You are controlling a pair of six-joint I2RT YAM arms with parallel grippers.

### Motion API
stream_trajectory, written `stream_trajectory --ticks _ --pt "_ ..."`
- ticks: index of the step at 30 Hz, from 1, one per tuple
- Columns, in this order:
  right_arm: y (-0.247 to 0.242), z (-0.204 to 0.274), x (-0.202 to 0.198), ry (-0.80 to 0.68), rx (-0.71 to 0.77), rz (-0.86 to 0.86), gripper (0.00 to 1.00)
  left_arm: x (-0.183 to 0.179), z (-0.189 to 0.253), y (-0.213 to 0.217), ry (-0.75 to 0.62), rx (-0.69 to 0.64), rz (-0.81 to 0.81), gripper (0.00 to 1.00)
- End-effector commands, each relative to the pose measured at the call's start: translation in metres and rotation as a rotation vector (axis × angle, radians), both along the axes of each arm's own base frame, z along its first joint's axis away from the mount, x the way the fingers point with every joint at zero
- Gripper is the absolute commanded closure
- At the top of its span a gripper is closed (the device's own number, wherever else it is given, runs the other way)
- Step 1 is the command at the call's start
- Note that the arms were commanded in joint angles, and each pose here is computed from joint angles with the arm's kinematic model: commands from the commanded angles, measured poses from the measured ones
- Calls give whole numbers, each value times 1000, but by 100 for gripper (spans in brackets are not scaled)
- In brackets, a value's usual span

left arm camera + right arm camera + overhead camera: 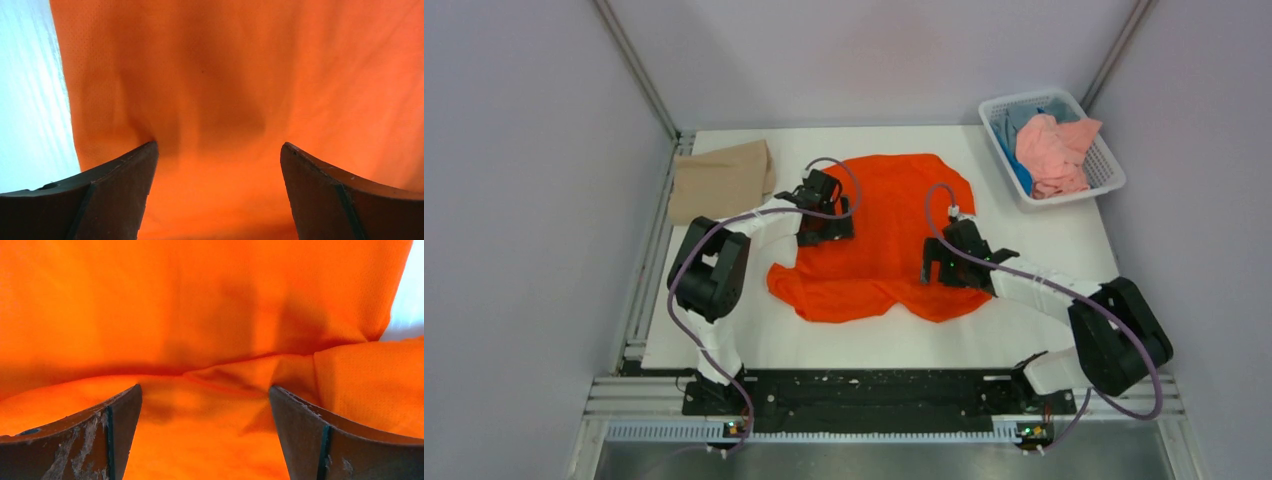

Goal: Fold and stack the t-shirts
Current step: Flatten out the tshirt

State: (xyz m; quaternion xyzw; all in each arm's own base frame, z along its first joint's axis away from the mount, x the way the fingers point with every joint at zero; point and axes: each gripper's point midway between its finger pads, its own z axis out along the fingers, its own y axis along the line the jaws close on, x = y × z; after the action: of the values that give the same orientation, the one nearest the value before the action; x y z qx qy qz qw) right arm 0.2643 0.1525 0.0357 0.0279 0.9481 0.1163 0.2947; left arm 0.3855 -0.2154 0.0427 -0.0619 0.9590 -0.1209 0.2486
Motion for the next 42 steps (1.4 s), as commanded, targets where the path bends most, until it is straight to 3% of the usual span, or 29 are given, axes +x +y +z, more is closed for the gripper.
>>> stream_trajectory --ticks 1,4,8,11,14,17,19,25,30,34,38,42 --pt "-10 -10 31 -21 -68 -132 1 -11 -22 13 32 18 24 1" --pt "-12 -24 45 14 -55 -155 1 -38 -41 14 106 -13 39 4" --pt "-7 -23 92 -4 -95 -106 1 -106 -52 5 199 -90 12 6" --pt "13 -15 143 -43 -129 -21 1 -176 -52 -21 241 -144 -117 5" --pt "49 -3 195 -90 -72 58 1 -234 -53 -53 274 -214 -282 4" --pt "94 12 224 -123 43 154 3 -276 -65 -81 348 -274 -407 4" --pt "116 21 228 -157 41 220 4 -285 -70 -93 378 -260 -445 6" --pt "105 74 226 -281 -79 207 2 -269 -47 -91 282 -135 -469 6" --pt "81 113 207 -373 -108 162 1 -229 -1 -86 78 -63 -425 3" --pt "74 111 182 -374 -51 150 1 -180 29 -70 -66 -47 -292 1" --pt "79 84 159 -304 9 176 1 -134 38 -41 -98 -97 -151 1" --pt "66 59 152 -261 -25 117 1 -90 34 -1 -127 -72 5 1"
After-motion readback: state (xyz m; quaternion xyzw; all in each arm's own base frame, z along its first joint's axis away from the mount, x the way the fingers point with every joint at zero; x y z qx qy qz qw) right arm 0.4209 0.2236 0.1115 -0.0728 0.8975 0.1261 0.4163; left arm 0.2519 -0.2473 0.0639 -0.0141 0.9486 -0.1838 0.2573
